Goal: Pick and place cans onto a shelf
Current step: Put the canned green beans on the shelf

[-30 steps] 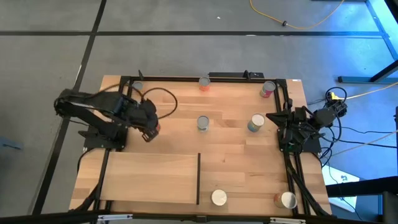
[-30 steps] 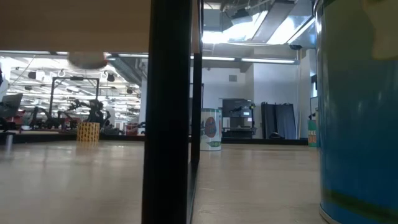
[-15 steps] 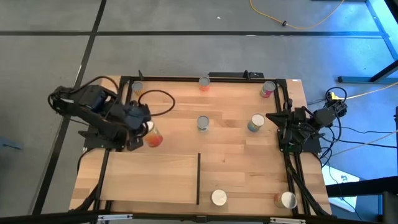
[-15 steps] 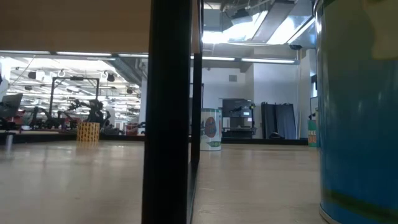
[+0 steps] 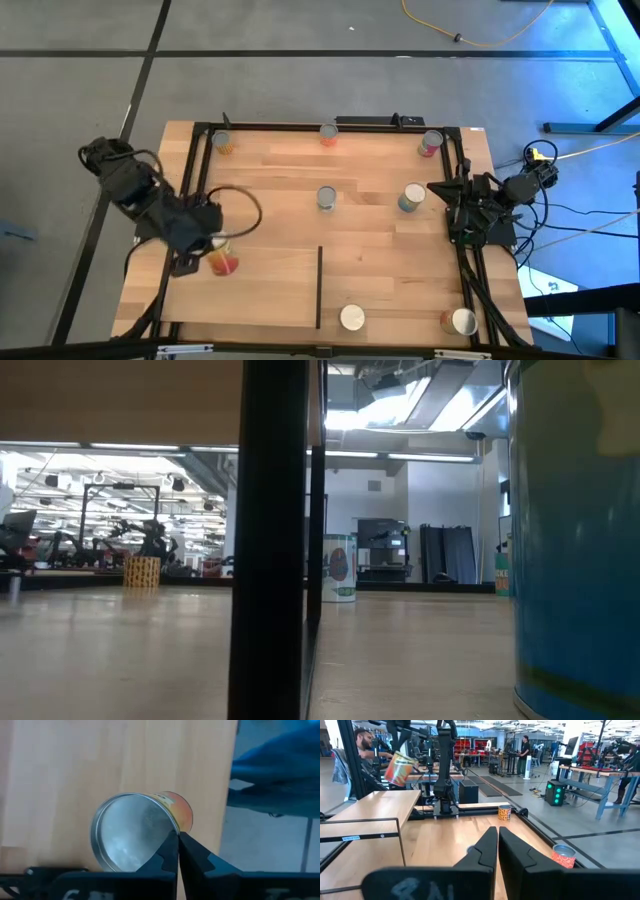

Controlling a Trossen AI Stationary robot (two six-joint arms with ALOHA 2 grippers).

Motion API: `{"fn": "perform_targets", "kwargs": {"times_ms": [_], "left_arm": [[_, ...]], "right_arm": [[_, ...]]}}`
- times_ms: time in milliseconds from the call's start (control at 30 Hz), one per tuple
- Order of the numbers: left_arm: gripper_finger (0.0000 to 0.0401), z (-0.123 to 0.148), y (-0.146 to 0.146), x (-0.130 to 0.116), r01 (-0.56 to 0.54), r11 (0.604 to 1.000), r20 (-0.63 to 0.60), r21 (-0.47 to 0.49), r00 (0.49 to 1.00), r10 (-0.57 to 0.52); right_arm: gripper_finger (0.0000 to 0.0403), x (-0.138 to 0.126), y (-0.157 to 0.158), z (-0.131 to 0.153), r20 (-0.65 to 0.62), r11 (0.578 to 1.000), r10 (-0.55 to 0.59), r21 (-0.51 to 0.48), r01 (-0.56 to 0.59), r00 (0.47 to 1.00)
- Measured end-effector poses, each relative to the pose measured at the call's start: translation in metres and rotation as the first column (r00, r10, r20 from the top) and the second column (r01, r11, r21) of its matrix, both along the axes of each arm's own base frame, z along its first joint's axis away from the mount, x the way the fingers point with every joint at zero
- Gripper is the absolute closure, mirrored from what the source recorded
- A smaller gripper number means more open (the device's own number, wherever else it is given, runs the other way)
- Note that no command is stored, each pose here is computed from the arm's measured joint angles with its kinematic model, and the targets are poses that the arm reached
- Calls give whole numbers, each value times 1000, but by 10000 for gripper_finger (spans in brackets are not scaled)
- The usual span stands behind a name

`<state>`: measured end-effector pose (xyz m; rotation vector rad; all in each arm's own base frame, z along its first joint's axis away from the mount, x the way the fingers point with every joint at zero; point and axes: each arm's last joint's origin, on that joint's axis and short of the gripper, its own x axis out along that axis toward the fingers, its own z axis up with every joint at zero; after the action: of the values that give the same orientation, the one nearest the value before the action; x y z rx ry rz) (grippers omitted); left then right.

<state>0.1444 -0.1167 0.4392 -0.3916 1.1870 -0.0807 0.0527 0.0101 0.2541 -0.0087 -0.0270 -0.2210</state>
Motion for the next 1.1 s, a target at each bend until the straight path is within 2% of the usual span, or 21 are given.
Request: {"fn": "perform_targets", "kwargs": {"times_ms": [167,467,700,933,1100], "left_arm": [[401,-3,-17,-10,-16,1000,8,22,1000,16],[401,-28,-43,-13,-21,994,-44,105,999,26],[401,-44,-46,-13,-42,983,-51,177,997,52],[401,-58,-47,-12,-13,972,-78,233,996,32],[401,-62,-48,-12,-8,971,-93,239,995,31]], "right_arm": [[383,0,0,0,0,1000,0,0,0,1000],[383,0,0,0,1,1000,0,1,0,1000],[383,0,0,0,2,1000,0,1,0,1000],[383,0,0,0,3,1000,0,4,0,1000],[383,0,0,0,3,1000,0,4,0,1000]]}}
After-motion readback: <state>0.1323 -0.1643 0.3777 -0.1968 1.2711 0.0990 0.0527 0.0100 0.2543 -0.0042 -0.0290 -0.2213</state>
